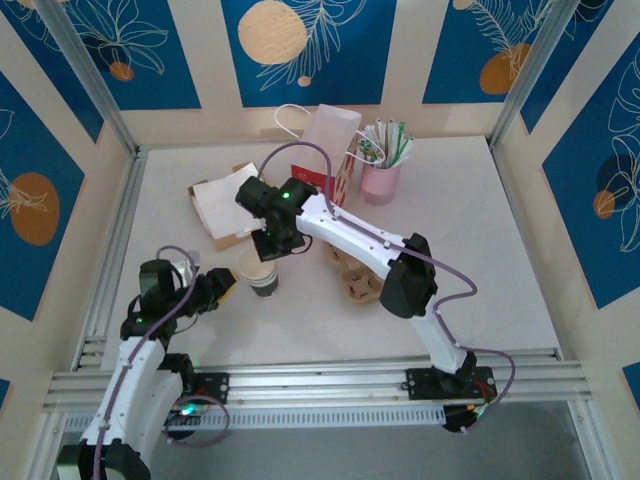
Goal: Pack the takeout coffee
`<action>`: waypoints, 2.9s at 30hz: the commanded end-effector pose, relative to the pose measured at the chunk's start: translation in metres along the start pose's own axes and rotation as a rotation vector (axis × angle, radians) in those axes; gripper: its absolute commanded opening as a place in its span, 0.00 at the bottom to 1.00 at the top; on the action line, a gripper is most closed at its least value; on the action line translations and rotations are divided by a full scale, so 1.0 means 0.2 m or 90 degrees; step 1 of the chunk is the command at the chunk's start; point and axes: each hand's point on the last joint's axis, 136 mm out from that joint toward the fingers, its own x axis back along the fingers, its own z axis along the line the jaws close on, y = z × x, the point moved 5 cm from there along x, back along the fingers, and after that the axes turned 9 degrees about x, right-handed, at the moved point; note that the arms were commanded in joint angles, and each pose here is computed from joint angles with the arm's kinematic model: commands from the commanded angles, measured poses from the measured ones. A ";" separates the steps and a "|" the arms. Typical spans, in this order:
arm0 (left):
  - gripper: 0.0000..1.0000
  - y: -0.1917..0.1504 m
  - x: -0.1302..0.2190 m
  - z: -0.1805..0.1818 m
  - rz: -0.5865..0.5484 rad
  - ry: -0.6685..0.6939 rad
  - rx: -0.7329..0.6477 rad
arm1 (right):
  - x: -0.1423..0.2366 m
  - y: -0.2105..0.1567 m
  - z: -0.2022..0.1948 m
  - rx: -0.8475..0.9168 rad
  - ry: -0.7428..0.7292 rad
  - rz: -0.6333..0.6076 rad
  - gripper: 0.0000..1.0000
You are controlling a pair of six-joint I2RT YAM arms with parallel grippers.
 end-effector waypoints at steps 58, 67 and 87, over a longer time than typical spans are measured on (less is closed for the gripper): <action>0.49 0.01 -0.05 0.09 -0.007 -0.015 -0.005 | 0.06 -0.03 0.02 -0.013 0.058 0.008 0.12; 0.49 0.01 -0.05 0.07 -0.006 -0.026 -0.010 | 0.07 -0.03 0.00 -0.005 0.037 0.004 0.21; 0.49 0.01 -0.05 0.08 -0.004 -0.021 -0.015 | 0.11 -0.03 0.02 0.000 0.069 0.001 0.00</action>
